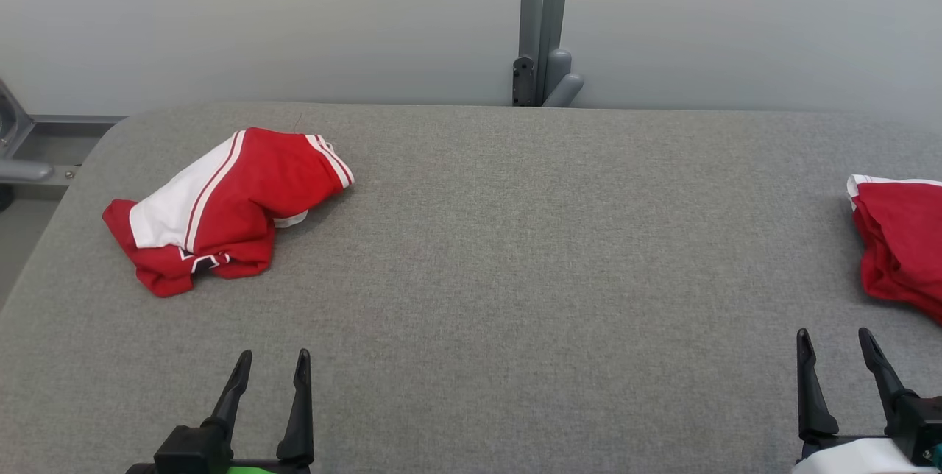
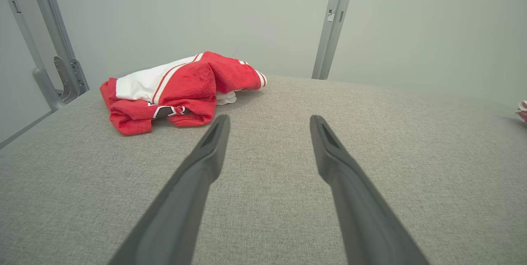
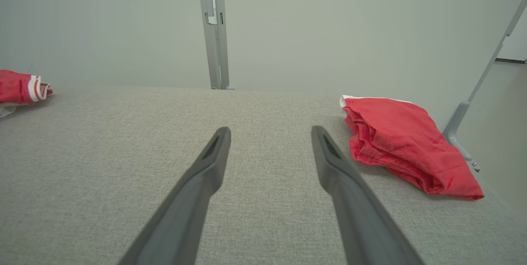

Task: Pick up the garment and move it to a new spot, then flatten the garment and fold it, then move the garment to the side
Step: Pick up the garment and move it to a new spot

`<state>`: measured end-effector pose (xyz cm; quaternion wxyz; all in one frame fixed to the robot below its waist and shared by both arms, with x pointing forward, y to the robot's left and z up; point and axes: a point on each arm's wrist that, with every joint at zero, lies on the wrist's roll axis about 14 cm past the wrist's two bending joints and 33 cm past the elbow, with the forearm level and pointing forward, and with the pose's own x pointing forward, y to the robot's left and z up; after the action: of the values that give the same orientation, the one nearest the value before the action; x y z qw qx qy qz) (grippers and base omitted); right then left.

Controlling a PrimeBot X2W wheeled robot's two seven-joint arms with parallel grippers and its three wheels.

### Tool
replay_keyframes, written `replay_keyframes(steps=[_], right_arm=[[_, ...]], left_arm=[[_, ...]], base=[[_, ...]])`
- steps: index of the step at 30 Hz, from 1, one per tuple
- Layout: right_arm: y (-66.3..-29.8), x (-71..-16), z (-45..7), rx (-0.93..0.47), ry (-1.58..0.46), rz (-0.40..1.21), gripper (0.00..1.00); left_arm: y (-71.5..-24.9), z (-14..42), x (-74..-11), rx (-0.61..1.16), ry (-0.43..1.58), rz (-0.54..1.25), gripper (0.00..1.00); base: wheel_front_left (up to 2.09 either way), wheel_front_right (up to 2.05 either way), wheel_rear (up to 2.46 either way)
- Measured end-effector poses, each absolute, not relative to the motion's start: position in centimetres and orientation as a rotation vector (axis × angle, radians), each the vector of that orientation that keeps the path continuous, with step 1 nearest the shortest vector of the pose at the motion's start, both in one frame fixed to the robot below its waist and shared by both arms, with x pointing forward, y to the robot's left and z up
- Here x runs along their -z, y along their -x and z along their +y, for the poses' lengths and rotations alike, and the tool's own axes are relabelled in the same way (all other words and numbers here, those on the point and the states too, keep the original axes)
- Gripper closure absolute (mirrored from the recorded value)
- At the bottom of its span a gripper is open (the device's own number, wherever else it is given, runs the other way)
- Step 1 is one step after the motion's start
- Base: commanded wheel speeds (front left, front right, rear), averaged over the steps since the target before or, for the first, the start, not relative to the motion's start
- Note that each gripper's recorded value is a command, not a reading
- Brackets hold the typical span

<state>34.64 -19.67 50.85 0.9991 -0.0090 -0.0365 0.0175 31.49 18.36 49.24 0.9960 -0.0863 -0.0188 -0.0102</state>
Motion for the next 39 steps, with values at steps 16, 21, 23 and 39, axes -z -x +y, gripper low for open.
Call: replay_keyframes(steps=[16, 21, 23, 39], right_arm=[[-34.2, -50.5, -20.4, -0.012, 0.009, -0.064, 0.0], [-34.1, -50.4, -20.3, -0.014, 0.007, -0.058, 0.0], [-34.1, -50.3, -20.3, -0.013, 0.008, -0.058, 0.0], [-35.9, -50.5, -9.0, -0.358, -0.013, -0.058, 0.0]], left_arm=[[-31.8, 17.5, -49.0, 0.047, 0.175, -0.027, 0.0], [-31.9, 17.3, -48.9, 0.053, 0.175, -0.022, 0.0], [-31.9, 17.2, -48.8, 0.056, 0.176, -0.02, 0.0], [-26.8, 24.4, -49.1, -0.214, 0.201, -0.065, 0.0]], base=[[0.0, 0.0, 0.0], [0.0, 0.0, 0.0], [0.0, 0.0, 0.0], [0.0, 0.0, 0.0]])
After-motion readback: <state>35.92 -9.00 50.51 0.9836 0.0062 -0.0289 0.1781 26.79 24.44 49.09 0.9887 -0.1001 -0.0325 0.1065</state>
